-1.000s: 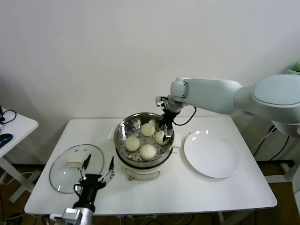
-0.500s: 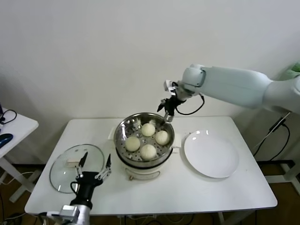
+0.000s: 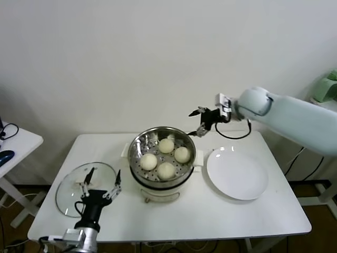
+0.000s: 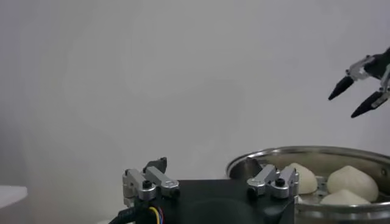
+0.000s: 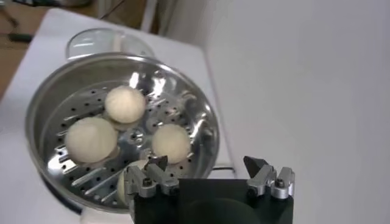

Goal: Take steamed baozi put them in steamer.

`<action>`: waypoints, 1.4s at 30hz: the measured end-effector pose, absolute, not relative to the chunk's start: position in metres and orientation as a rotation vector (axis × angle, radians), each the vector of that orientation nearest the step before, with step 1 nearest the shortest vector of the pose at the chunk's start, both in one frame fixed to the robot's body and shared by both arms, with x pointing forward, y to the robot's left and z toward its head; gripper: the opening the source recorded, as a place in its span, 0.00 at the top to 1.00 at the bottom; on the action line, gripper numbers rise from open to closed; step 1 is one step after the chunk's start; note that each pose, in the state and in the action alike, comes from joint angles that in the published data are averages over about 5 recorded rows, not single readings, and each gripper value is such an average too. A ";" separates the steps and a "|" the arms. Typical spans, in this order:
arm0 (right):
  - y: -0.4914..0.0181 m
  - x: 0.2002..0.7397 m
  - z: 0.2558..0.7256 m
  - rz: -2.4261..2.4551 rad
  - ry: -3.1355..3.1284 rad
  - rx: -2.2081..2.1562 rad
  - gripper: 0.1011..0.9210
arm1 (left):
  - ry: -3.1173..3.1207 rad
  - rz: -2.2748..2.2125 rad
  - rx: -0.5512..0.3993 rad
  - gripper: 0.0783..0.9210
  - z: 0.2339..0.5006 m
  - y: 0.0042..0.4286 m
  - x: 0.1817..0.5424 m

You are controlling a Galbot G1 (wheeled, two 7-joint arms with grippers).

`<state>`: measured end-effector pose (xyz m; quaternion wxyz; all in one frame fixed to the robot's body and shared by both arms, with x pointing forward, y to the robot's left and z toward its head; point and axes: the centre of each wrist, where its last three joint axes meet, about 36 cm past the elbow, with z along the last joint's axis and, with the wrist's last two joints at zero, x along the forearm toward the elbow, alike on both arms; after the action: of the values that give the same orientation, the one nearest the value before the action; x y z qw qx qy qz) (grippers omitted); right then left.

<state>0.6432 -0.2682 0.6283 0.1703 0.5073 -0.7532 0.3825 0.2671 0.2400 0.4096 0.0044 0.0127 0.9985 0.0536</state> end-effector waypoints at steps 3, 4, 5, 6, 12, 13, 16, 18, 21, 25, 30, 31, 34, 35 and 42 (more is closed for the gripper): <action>-0.285 0.624 0.609 1.054 -2.269 1.384 0.12 | 3.123 0.186 0.057 0.12 0.413 0.241 0.266; -0.290 0.618 0.602 1.042 -2.313 1.363 0.12 | 3.122 0.192 0.062 0.12 0.413 0.241 0.266; -0.294 0.611 0.595 1.027 -2.355 1.343 0.12 | 3.120 0.198 0.066 0.12 0.414 0.242 0.266; -0.297 0.604 0.588 1.010 -2.398 1.322 0.12 | 3.119 0.203 0.070 0.12 0.414 0.242 0.267; -0.307 0.563 0.549 0.870 -2.639 1.201 0.12 | 3.113 0.219 0.073 0.12 0.419 0.244 0.268; -0.307 0.557 0.542 0.841 -2.676 1.183 0.12 | 3.113 0.222 0.072 0.12 0.419 0.245 0.268; -0.306 0.537 0.523 0.745 -2.780 1.131 0.12 | 3.115 0.232 0.068 0.12 0.418 0.246 0.268; -0.303 0.524 0.511 0.675 -2.847 1.094 0.12 | 3.119 0.238 0.065 0.12 0.417 0.247 0.267; -0.301 0.504 0.491 0.564 -2.942 1.025 0.12 | 3.125 0.246 0.064 0.12 0.415 0.247 0.265; -0.301 0.476 0.463 0.413 -3.053 0.902 0.12 | 3.132 0.254 0.058 0.12 0.413 0.249 0.264; -0.298 0.435 0.423 0.235 -3.134 0.744 0.12 | 3.134 0.267 0.055 0.12 0.410 0.253 0.265; -0.297 0.426 0.415 0.201 -3.142 0.715 0.12 | 3.134 0.269 0.056 0.12 0.409 0.254 0.265; -0.294 0.401 0.394 0.113 -3.157 0.627 0.12 | 3.139 0.265 0.059 0.12 0.407 0.256 0.266; -0.293 0.393 0.387 0.088 -3.158 0.599 0.12 | 3.141 0.262 0.059 0.12 0.406 0.256 0.266; -0.290 0.343 0.350 -0.025 -3.144 0.454 0.12 | 3.160 0.225 0.052 0.12 0.398 0.255 0.264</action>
<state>0.3432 -0.2896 0.3500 -0.0177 0.1429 -0.9896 -0.0078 0.2636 0.2552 0.3981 -0.0134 0.0164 0.9972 0.0711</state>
